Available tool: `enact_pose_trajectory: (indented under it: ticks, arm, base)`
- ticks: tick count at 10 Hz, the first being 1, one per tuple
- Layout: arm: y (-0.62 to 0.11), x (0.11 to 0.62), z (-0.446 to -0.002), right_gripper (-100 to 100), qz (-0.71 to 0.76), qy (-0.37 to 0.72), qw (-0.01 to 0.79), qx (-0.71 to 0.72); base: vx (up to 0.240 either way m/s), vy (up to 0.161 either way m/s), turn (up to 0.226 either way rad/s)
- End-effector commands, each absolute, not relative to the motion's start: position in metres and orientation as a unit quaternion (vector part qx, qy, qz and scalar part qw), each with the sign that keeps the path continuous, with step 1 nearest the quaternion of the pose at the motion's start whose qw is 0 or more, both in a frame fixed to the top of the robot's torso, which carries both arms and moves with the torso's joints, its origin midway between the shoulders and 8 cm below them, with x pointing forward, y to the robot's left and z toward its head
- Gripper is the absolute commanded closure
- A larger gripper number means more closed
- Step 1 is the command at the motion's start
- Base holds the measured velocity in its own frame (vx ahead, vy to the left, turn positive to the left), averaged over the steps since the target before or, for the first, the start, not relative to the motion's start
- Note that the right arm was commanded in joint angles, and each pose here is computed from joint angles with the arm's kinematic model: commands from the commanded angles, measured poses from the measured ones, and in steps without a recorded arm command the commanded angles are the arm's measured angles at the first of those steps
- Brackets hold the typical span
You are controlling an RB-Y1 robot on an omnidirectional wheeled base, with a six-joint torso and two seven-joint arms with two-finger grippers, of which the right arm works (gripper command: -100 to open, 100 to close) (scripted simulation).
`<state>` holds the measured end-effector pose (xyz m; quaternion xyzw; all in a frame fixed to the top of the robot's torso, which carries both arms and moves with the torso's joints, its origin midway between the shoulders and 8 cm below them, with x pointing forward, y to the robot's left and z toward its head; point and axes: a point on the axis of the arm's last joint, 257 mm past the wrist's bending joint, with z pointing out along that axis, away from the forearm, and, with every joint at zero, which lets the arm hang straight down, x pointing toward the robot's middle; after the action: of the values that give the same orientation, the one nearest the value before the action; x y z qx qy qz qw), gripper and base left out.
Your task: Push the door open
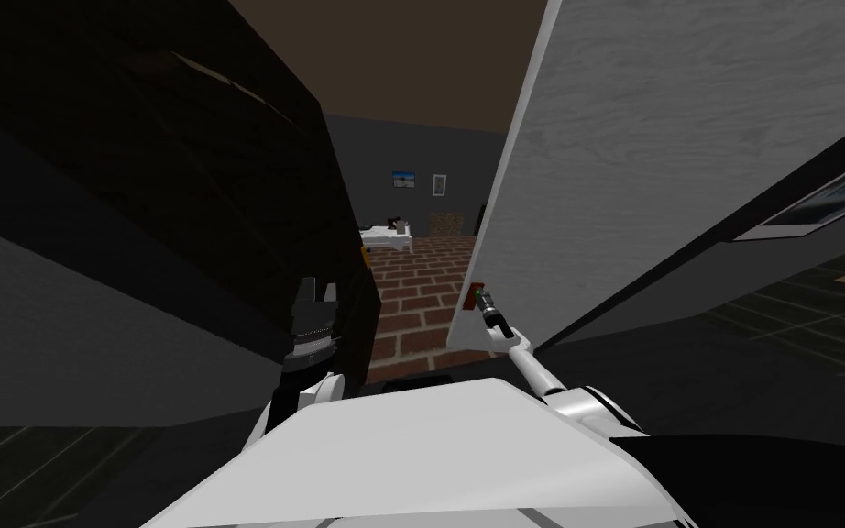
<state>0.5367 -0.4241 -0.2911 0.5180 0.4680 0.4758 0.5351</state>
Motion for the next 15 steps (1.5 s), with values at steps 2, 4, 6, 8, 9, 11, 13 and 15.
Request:
enact_pose_trajectory:
  ticks: [2,4,6,8,9,11,13,15]
  arm:
    - [-0.441,0.541,-0.283,100,0.463,0.455,0.552,0.523]
    - [-0.443,0.543,-0.283,100,0.459,0.451,0.556,0.527]
    - [-0.447,0.547,-0.283,100,0.452,0.444,0.561,0.533]
    - [-0.449,0.548,-0.284,100,0.447,0.44,0.564,0.537]
    - [-0.451,0.55,-0.284,100,0.443,0.436,0.567,0.541]
    - [-0.452,0.552,-0.285,100,0.438,0.433,0.569,0.545]
    - [-0.454,0.554,-0.287,100,0.432,0.428,0.571,0.551]
    - [-0.455,0.556,-0.289,100,0.427,0.423,0.573,0.557]
  base:
    - [0.141,0.052,-0.074]
    - [0.111,0.022,-0.057]
    - [0.135,0.036,-0.066]
    - [0.108,0.033,-0.058]
    - [0.134,0.034,-0.054]
    - [0.135,0.044,-0.063]
    - [0.119,0.032,-0.056]
    - [0.14,0.046,-0.078]
